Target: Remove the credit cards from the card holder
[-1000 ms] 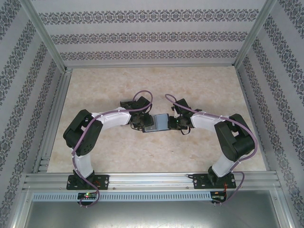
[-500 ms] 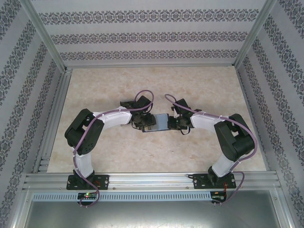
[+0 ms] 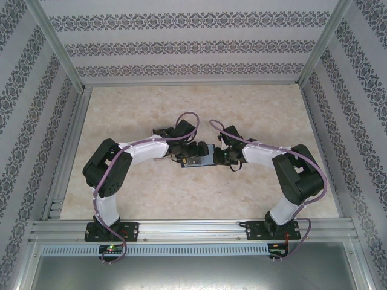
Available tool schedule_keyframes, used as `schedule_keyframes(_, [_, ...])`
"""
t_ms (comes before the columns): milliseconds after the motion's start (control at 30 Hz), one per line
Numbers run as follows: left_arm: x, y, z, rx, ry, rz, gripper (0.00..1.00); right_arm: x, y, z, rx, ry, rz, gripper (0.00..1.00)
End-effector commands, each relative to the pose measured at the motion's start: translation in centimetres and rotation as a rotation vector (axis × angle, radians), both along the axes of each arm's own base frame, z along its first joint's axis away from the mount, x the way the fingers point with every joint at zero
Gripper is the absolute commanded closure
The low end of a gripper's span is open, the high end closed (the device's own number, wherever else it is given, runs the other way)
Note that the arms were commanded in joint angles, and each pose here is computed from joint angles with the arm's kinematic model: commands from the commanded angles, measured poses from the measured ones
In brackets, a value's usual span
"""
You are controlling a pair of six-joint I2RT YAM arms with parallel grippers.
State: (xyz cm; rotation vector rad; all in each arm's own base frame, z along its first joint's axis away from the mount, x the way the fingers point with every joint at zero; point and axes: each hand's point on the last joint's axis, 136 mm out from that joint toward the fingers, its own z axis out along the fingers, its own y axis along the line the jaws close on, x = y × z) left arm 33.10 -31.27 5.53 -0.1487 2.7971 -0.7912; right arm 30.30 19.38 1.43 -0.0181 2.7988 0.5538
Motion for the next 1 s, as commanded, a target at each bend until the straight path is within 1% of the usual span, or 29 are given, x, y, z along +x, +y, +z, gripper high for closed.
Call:
schedule_keyframes(0, [0.3,-1.9,1.9,-0.039,-0.055,-0.056,0.12,-1.5,0.6,-1.9,-0.007,0.07,0.016,0.84])
schedule_keyframes(233, [0.3,-2.0,2.8,-0.021,-0.073,-0.069,0.1,-1.3,0.3,-1.4,-0.008,0.057,0.005,0.82])
schedule_keyframes(400, [0.1,-0.9,2.8,0.02,-0.084,-0.047,0.1,-0.7,-0.8,0.2,-0.005,0.018,-0.029,0.79])
schedule_keyframes(500, [0.0,0.2,2.8,0.047,-0.092,-0.028,0.13,-0.2,-1.2,2.1,0.007,-0.023,-0.042,0.79])
schedule_keyframes(533, [0.0,0.7,2.7,0.058,-0.093,-0.017,0.16,0.0,-1.2,2.8,0.013,-0.041,-0.045,0.79])
schedule_keyframes(600, [0.0,1.6,2.7,0.077,-0.097,0.004,0.23,0.4,-0.8,4.1,0.04,-0.069,-0.041,0.79])
schedule_keyframes(633, [0.0,2.2,2.7,0.087,-0.098,0.018,0.28,0.6,-0.5,4.7,0.059,-0.08,-0.034,0.79])
schedule_keyframes(667, [-0.1,2.7,2.5,0.098,-0.096,0.032,0.35,0.7,-0.1,5.2,0.075,-0.084,-0.028,0.79])
schedule_keyframes(833, [-0.4,5.2,1.3,0.155,-0.072,0.088,0.81,1.2,2.9,6.8,0.139,-0.104,0.038,0.8])
schedule_keyframes(900, [-0.6,6.0,0.6,0.186,-0.058,0.096,0.92,1.3,4.2,7.0,0.156,-0.101,0.067,0.81])
schedule_keyframes(933, [-0.7,6.2,0.2,0.195,-0.051,0.098,0.96,1.3,4.9,6.8,0.162,-0.094,0.08,0.81])
schedule_keyframes(967, [-0.8,6.4,-0.1,0.204,-0.044,0.099,0.97,1.4,5.4,6.8,0.169,-0.091,0.088,0.81])
